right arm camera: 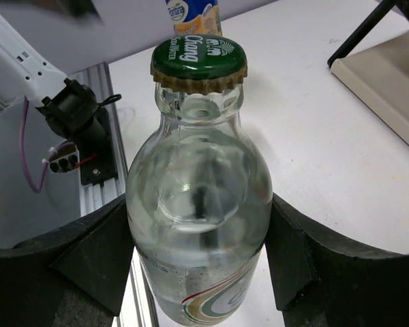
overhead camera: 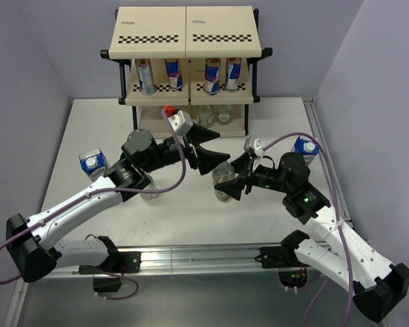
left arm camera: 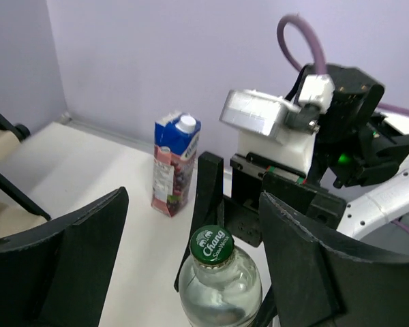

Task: Place and organize the beverage onto the shelf
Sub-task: Adjust the drink.

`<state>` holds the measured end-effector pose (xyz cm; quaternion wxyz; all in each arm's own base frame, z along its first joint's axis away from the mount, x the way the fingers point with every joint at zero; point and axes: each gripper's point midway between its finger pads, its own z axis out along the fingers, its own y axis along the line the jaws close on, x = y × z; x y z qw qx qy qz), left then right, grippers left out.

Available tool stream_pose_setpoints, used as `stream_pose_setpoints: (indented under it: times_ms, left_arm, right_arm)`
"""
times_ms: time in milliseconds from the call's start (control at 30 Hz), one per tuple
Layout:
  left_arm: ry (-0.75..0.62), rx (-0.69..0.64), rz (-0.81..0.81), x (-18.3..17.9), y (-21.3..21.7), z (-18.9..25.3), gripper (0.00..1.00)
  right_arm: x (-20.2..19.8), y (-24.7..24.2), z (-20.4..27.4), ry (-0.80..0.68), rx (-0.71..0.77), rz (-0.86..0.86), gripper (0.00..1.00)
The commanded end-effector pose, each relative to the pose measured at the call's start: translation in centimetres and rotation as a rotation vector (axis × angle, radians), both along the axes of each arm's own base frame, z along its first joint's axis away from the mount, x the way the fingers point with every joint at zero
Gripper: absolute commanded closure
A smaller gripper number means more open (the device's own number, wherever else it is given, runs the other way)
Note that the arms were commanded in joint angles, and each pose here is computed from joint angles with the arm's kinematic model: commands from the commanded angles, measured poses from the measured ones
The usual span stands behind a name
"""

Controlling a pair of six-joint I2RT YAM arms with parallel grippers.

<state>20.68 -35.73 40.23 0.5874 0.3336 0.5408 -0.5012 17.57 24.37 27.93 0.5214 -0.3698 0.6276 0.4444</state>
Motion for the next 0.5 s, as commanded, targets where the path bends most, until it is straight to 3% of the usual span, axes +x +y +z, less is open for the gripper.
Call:
stream_pose_setpoints:
  times_ms: [0,200,367,467]
  left_arm:
    - [0.025,-0.001,-0.052,-0.4,-0.8,0.1,0.19]
    - [0.058,0.036,-0.070,-0.4,-1.3,-1.6,0.19]
    - [0.094,0.075,-0.068,0.1,-1.8,-2.9,0.32]
    - [0.099,0.082,-0.074,0.1,-1.9,-3.0,0.34]
  right_arm:
    - [-0.4,0.2,7.3,-0.230,0.135,0.019,1.00]
    - [0.1,-0.1,7.6,-0.244,0.123,-0.012,1.00]
    - [-0.1,0.1,8.0,-0.256,0.125,0.006,1.00]
    - [0.0,0.1,8.2,-0.263,0.126,0.006,1.00]
